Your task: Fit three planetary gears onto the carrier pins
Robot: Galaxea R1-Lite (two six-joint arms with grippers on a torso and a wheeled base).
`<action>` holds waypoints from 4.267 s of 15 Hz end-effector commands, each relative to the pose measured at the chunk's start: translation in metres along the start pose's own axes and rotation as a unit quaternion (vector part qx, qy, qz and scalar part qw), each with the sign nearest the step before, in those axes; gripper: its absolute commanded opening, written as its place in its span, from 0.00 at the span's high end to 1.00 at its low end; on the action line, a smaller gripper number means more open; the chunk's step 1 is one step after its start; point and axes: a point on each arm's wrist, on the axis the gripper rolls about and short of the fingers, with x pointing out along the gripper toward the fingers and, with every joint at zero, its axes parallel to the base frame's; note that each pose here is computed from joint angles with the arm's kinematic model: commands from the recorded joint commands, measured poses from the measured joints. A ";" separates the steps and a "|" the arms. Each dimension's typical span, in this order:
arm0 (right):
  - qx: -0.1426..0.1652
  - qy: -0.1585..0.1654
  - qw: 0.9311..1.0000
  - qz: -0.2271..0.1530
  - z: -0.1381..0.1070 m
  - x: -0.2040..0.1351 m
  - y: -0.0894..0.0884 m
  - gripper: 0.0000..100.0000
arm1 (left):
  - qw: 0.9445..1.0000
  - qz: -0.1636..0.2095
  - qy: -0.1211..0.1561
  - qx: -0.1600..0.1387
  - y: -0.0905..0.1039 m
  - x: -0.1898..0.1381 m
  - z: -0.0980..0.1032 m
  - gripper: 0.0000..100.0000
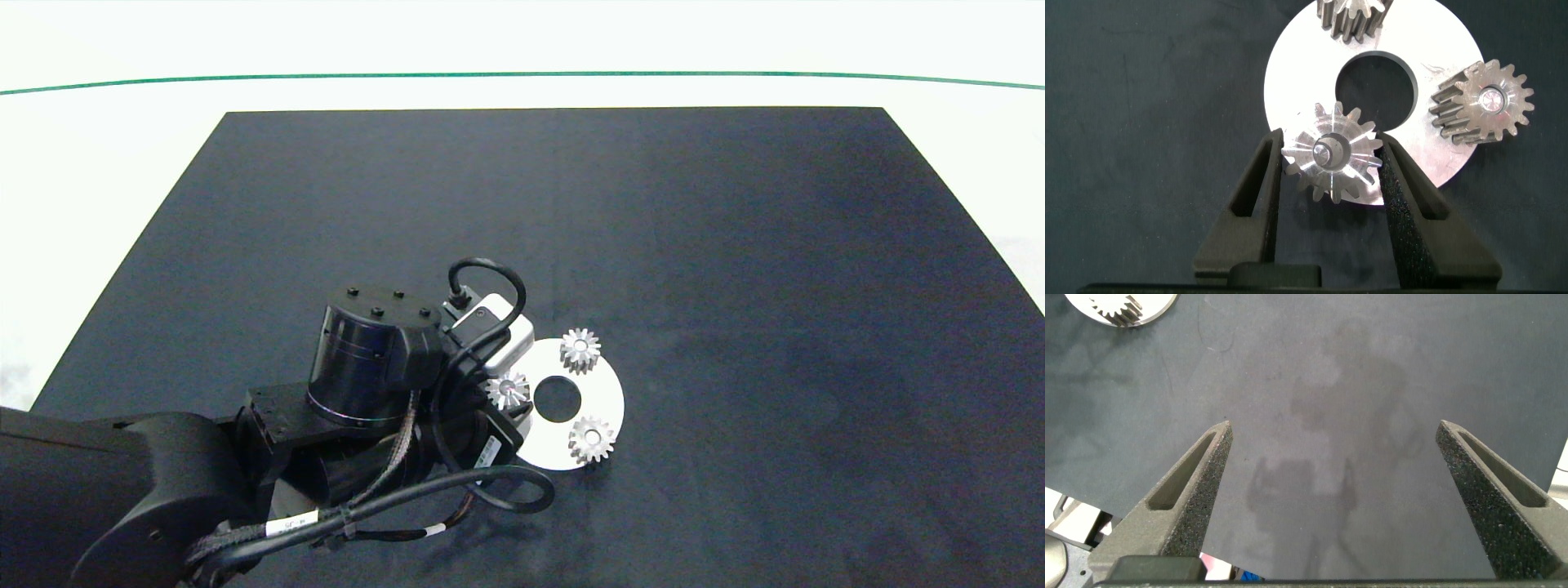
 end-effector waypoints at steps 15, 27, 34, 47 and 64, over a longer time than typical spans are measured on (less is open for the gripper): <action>-0.002 -0.001 1.000 0.001 -0.001 -0.001 0.000 0.00 | 1.000 0.002 0.000 0.003 0.002 0.001 0.000 0.93; -0.004 -0.005 1.000 0.002 -0.001 -0.003 0.000 0.00 | 1.000 0.000 -0.001 0.003 0.000 -0.001 0.000 0.93; -0.004 -0.005 1.000 0.002 -0.001 -0.003 0.000 0.00 | 1.000 0.002 0.002 0.003 0.001 0.001 -0.001 0.93; -0.004 -0.003 1.000 0.004 -0.001 -0.002 0.000 0.00 | 1.000 0.001 0.003 0.002 0.000 0.003 -0.002 0.93; -0.004 -0.004 1.000 0.003 -0.002 -0.003 0.000 0.00 | 1.000 0.001 0.002 0.000 0.001 0.002 -0.002 0.93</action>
